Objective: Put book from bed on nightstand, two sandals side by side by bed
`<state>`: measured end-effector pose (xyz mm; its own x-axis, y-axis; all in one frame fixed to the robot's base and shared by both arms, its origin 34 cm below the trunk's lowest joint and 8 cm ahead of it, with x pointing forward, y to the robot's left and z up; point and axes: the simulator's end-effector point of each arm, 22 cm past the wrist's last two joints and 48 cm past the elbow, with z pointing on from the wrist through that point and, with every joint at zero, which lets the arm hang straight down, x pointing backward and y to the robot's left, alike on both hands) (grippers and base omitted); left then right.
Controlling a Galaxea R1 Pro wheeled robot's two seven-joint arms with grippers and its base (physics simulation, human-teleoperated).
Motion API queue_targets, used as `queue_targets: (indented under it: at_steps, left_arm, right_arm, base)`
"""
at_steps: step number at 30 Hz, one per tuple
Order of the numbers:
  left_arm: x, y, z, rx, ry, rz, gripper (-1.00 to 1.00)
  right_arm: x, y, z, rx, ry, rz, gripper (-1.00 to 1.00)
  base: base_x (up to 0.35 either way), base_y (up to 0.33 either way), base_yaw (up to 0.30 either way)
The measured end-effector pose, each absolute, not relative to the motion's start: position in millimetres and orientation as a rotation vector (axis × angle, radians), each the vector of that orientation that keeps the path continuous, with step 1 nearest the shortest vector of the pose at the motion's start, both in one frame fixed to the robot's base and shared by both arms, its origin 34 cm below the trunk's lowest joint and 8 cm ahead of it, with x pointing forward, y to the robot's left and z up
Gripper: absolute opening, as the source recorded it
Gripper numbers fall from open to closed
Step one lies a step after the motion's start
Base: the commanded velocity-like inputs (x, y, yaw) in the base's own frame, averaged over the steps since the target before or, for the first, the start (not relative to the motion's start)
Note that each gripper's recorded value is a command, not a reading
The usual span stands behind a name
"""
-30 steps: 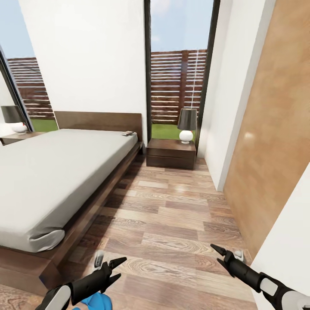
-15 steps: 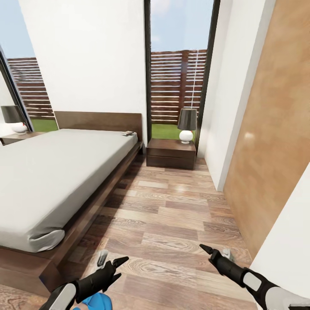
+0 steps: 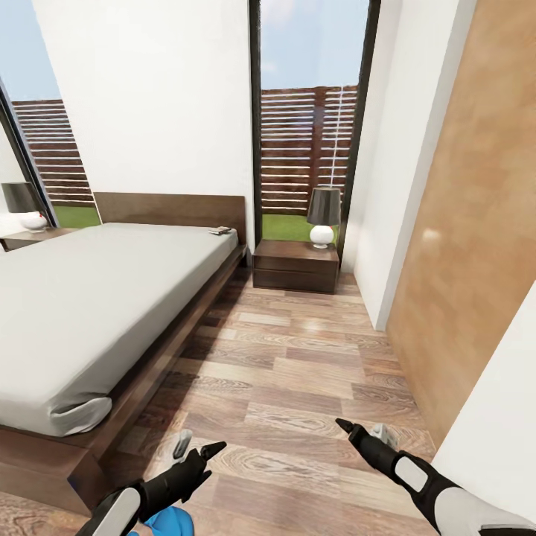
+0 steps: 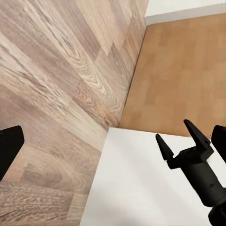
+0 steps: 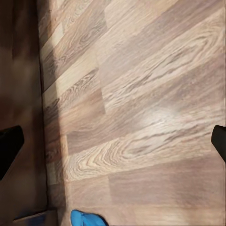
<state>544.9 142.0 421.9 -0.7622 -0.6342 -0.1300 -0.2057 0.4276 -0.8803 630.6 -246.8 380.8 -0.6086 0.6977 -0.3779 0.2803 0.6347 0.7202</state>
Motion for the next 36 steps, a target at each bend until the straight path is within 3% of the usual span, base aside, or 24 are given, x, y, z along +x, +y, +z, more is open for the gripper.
queue_targets:
  at_steps: [23, 36]
  left_arm:
    - [544, 136, 420, -0.720, 2.246, -1.289, 1.00]
    - [543, 126, 421, -0.721, 2.245, -1.306, 1.00]
  right_arm:
    - [641, -240, 384, 0.746, 2.149, 0.757, 1.00]
    - [641, -239, 385, 0.742, 2.146, 0.763, 1.00]
  base:
    - [0.000, 0.000, -0.007]
    - [0.000, 0.000, -0.198]
